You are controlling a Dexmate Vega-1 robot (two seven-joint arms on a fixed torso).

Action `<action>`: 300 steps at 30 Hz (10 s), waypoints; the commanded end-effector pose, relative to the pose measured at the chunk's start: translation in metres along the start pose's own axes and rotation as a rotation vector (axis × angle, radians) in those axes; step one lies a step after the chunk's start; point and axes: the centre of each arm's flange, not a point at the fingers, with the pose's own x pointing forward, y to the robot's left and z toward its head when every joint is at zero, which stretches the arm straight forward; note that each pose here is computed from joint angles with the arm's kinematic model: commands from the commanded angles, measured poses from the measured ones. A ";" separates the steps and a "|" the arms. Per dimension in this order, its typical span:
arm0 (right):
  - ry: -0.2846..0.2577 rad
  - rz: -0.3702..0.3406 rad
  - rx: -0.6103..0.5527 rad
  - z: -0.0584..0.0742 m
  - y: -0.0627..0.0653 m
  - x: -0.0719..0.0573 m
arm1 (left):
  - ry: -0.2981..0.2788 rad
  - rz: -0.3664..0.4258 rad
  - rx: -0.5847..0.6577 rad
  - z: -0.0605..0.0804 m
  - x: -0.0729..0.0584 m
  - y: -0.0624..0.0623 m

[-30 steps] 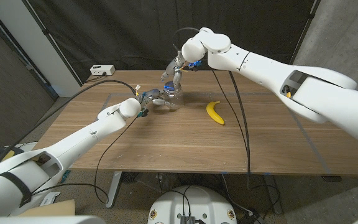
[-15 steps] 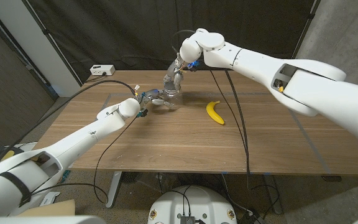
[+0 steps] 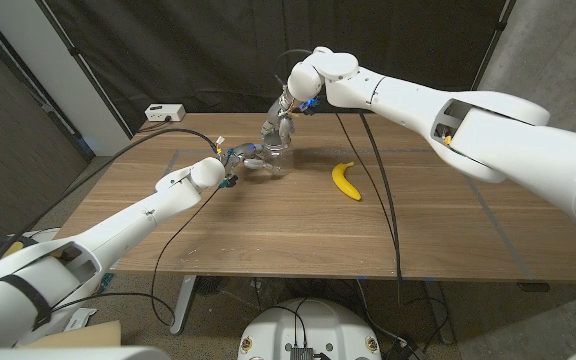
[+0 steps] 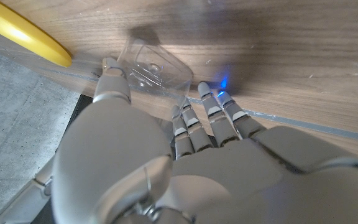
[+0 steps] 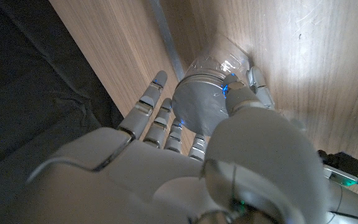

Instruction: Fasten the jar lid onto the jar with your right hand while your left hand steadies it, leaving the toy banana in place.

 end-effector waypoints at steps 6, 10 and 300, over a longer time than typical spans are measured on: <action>-0.057 -0.012 0.007 0.010 0.010 0.012 | 0.001 0.002 -0.007 -0.006 0.001 0.001; -0.064 -0.034 0.036 0.011 0.014 0.014 | -0.001 0.001 -0.007 -0.006 0.002 0.001; -0.054 -0.371 0.437 -0.024 0.030 -0.018 | 0.014 -0.004 0.010 -0.008 0.023 0.014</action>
